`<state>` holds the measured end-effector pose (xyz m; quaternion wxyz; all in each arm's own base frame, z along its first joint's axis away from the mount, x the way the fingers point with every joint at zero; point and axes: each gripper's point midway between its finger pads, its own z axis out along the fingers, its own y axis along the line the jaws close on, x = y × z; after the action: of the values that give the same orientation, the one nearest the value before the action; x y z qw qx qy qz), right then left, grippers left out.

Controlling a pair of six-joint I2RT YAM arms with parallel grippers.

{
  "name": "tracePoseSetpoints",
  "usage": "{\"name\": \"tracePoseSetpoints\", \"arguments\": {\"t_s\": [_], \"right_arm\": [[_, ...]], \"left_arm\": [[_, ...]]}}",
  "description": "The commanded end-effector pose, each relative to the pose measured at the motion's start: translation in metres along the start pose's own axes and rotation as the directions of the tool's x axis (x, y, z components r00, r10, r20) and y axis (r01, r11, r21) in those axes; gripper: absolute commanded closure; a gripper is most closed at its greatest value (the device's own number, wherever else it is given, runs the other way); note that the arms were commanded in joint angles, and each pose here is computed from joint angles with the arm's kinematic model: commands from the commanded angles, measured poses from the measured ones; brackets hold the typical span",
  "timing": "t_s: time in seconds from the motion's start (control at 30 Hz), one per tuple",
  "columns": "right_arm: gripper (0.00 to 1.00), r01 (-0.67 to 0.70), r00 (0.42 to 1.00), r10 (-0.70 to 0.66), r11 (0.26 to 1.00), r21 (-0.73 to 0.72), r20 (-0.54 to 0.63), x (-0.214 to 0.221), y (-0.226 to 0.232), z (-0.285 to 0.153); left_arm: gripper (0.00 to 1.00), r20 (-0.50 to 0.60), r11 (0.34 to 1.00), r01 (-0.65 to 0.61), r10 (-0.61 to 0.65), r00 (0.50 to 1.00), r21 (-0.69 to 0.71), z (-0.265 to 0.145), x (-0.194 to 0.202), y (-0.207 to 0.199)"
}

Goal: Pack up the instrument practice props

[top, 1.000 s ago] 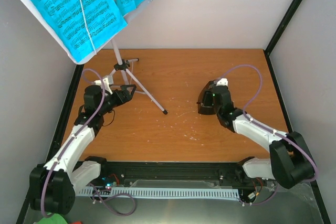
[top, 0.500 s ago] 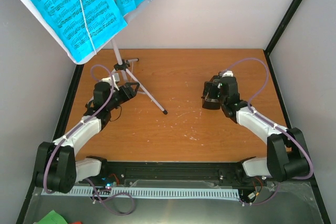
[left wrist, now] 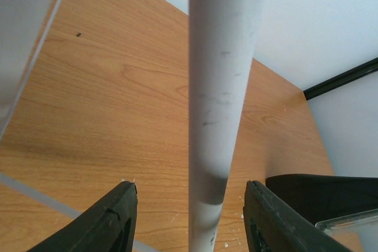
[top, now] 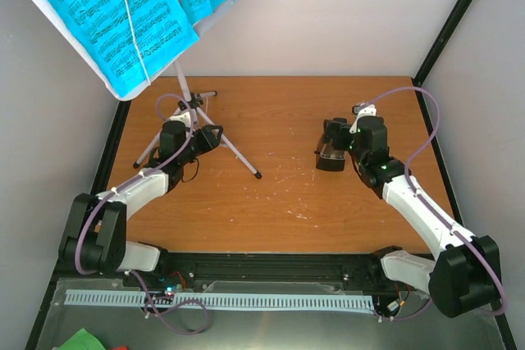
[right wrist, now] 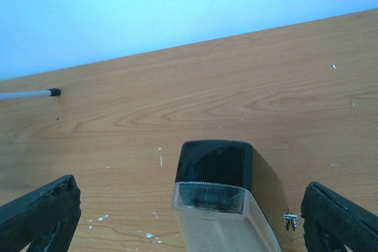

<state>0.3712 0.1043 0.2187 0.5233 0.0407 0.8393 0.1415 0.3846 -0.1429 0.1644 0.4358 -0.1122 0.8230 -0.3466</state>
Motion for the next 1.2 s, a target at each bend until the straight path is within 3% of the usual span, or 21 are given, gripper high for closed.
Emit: {"name": "tracePoseSetpoints", "arguments": {"t_s": [0.0, 0.23, 0.47, 0.57, 0.7, 0.9, 1.17], "right_arm": [[0.00, -0.020, 1.000, 0.020, 1.000, -0.004, 0.007, -0.013, 0.002, -0.012], [0.00, -0.004, 1.000, 0.004, 1.000, 0.008, 0.018, -0.022, 0.002, -0.016], [0.00, -0.036, 0.999, 0.035, 0.995, 0.094, 0.019, -0.023, -0.013, -0.018], [0.00, -0.043, 0.999, 0.040, 0.994, 0.096, 0.029, -0.024, -0.014, -0.023], [0.00, -0.050, 0.998, 0.046, 0.993, 0.104, 0.040, -0.026, -0.015, -0.031], [0.00, -0.070, 0.996, 0.062, 0.990, 0.120, 0.067, -0.030, -0.020, -0.044], [0.00, -0.056, 0.993, 0.055, 0.998, 0.009, 0.100, -0.035, -0.003, -0.061]], "left_arm": [[0.51, 0.068, 0.997, -0.053, 0.049, 0.996, 0.053, 0.009, -0.023, -0.023], [0.64, 0.036, 0.998, -0.041, 0.039, 0.999, 0.047, 0.022, -0.017, -0.021], [0.92, 0.013, 0.999, -0.009, 0.008, 1.000, 0.036, 0.018, -0.013, -0.019], [0.99, -0.006, 0.999, -0.003, 0.004, 1.000, 0.037, 0.013, -0.008, -0.020], [1.00, -0.042, 0.996, -0.032, 0.035, 0.998, 0.081, 0.002, 0.002, -0.028], [1.00, -0.180, 0.949, -0.134, 0.190, 0.965, 0.285, -0.016, 0.034, -0.060], [1.00, -0.236, 0.782, -0.247, 0.445, 0.864, 0.572, -0.034, 0.062, -0.096]]}}
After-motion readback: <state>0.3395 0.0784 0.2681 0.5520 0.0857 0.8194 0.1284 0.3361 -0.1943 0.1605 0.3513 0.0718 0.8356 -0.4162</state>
